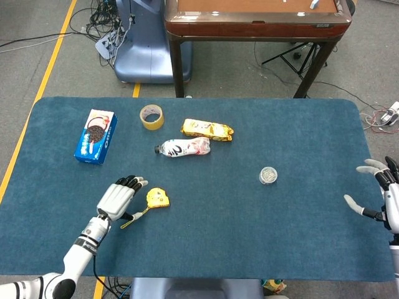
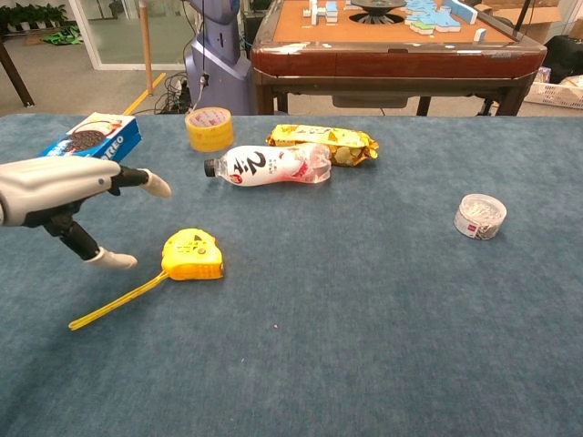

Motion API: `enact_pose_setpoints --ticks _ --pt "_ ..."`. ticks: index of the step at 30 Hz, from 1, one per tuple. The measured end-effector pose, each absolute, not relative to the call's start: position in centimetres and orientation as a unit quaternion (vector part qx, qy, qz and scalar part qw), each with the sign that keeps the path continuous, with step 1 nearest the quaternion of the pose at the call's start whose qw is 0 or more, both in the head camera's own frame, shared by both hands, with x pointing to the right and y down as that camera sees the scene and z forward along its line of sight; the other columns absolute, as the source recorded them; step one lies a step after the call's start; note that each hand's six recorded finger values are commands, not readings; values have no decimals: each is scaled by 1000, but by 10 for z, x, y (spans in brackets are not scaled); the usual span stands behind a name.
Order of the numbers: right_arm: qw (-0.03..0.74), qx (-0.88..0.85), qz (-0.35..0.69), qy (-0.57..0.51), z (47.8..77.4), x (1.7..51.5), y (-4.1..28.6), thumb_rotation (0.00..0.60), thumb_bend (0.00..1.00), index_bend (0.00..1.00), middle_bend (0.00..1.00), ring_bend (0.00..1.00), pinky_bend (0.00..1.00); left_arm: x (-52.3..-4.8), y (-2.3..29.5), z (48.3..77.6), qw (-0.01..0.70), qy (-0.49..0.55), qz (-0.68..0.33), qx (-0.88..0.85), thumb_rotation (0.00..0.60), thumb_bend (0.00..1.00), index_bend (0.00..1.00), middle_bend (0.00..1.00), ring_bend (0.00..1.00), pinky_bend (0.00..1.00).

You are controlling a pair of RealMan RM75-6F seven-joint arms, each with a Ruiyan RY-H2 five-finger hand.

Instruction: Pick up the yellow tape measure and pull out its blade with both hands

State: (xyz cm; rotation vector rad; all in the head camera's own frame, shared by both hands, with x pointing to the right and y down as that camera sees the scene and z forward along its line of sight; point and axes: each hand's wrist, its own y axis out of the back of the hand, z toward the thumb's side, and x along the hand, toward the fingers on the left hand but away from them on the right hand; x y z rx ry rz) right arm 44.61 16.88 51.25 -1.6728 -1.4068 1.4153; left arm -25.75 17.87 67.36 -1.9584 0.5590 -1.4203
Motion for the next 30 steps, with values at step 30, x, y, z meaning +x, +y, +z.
enact_pose_setpoints --ticks 30 --pt "249 -609 542 -524 522 465 171 600 273 319 219 31 78 -206 169 725 318 195 -599 -708 600 185 268 233 175 149"
